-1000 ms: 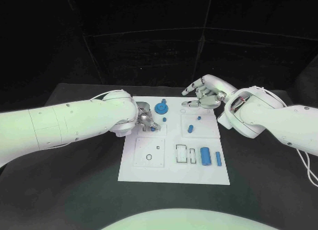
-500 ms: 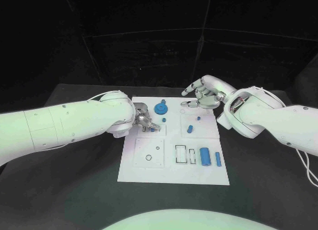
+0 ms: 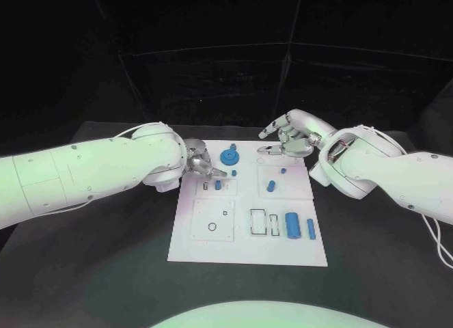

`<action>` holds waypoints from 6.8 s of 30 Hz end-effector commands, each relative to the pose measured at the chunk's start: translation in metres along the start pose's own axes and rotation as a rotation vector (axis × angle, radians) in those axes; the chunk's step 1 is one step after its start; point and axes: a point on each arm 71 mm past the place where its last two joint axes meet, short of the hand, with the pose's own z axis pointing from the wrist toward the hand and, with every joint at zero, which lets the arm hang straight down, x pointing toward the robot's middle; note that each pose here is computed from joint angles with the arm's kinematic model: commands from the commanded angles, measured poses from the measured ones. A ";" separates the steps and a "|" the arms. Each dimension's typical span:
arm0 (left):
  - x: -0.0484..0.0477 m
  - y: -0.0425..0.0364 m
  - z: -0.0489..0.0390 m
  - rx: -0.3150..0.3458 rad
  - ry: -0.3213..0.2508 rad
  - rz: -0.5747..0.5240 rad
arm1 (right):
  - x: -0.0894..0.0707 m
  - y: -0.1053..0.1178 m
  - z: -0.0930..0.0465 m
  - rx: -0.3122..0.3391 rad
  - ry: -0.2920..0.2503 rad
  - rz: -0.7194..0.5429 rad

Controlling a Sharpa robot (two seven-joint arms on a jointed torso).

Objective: Assemble the parts on the task board

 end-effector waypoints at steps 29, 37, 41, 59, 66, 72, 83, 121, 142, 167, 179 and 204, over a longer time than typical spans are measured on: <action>-0.0848 0.0315 0.0304 -0.137 0.015 -0.020 | 0.001 0.000 0.004 0.001 0.013 -0.001; -0.0742 0.0306 0.0411 -0.142 0.037 -0.008 | 0.003 0.001 0.006 -0.001 0.021 -0.001; -0.0704 0.0278 0.0440 -0.139 0.046 -0.003 | 0.003 0.001 0.007 -0.001 0.024 -0.001; -0.0595 0.0201 0.0518 -0.151 0.106 0.039 | 0.005 0.002 0.008 -0.002 0.031 -0.001; -0.0573 0.0202 0.0533 -0.159 0.115 0.046 | 0.005 0.002 0.008 -0.001 0.032 -0.001; -0.0565 0.0205 0.0540 -0.164 0.119 0.049 | 0.005 0.002 0.008 -0.001 0.032 -0.001; -0.0547 0.0199 0.0557 -0.169 0.108 0.056 | 0.006 0.003 0.009 -0.001 0.034 -0.001; -0.0513 0.0158 0.0559 -0.143 0.120 0.055 | 0.006 0.003 0.009 -0.001 0.034 -0.001; -0.0476 0.0258 0.0374 -0.084 0.061 -0.054 | 0.004 0.001 0.008 0.002 0.029 -0.002; -0.0047 0.0235 0.0024 -0.028 0.000 -0.148 | 0.002 -0.003 0.007 0.010 0.022 -0.005; 0.0068 0.0303 0.0050 -0.055 0.032 -0.098 | 0.002 -0.003 0.007 0.011 0.023 -0.005; 0.0135 0.0316 0.0061 -0.071 0.072 -0.044 | 0.002 -0.003 0.007 0.009 0.023 -0.005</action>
